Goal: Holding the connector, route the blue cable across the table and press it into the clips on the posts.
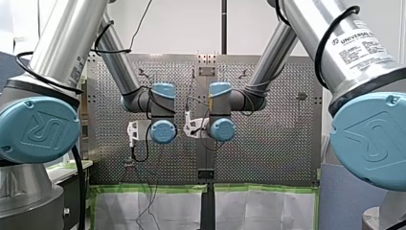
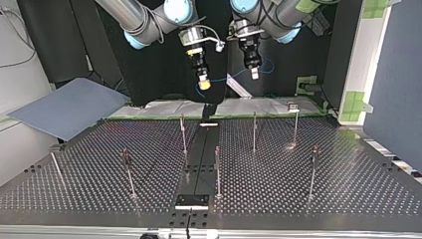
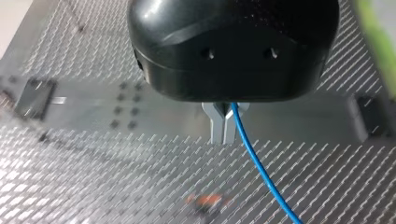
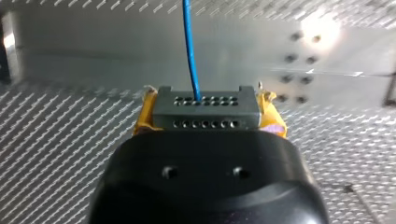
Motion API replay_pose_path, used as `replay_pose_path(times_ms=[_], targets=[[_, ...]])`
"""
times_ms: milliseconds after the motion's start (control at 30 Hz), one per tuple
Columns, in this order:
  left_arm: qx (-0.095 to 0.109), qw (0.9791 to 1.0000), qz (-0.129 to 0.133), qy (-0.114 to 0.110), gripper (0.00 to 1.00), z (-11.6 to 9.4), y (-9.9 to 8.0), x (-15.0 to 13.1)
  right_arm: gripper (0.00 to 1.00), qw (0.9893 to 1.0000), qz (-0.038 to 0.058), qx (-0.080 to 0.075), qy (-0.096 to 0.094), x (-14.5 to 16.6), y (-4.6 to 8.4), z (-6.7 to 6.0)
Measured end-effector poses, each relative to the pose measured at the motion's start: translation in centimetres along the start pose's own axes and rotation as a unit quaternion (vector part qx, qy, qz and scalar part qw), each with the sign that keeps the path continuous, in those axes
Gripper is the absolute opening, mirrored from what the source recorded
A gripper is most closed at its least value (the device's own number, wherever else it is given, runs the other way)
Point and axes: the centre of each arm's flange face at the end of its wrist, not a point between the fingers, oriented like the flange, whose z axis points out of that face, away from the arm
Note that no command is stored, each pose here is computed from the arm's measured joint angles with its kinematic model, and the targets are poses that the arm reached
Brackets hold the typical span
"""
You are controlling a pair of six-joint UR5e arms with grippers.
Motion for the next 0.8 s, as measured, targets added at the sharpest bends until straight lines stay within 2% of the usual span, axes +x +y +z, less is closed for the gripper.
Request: replay_pose_path(times_ms=[133, 267, 467, 600, 800], targets=[[-0.036, 0.9993, -0.004, -0.007, 0.00, 1.5, 0.9, -1.8, 0.00, 0.9996, 0.0089, 0.016, 0.020, 3.3, -0.3, 1.1], [-0.076, 0.9970, -0.005, -0.010, 0.00, 2.7, 2.6, -3.5, 0.00, 0.9987, 0.0137, 0.032, 0.037, 6.5, -0.5, 1.9], [-0.110, 0.9938, -0.009, -0.014, 0.00, 4.0, 4.3, -5.6, 0.00, 0.9971, 0.0161, 0.056, 0.049, 9.3, -1.0, 3.0], [-0.117, 0.9928, -0.015, -0.020, 0.00, 4.7, 4.7, -7.4, 0.00, 0.9959, 0.0199, 0.074, 0.049, 10.4, -1.4, 3.7], [-0.104, 0.9941, -0.022, -0.025, 0.00, 4.7, 4.8, -9.5, 0.00, 0.9941, 0.0286, 0.096, 0.042, 11.4, -2.2, 4.6]])
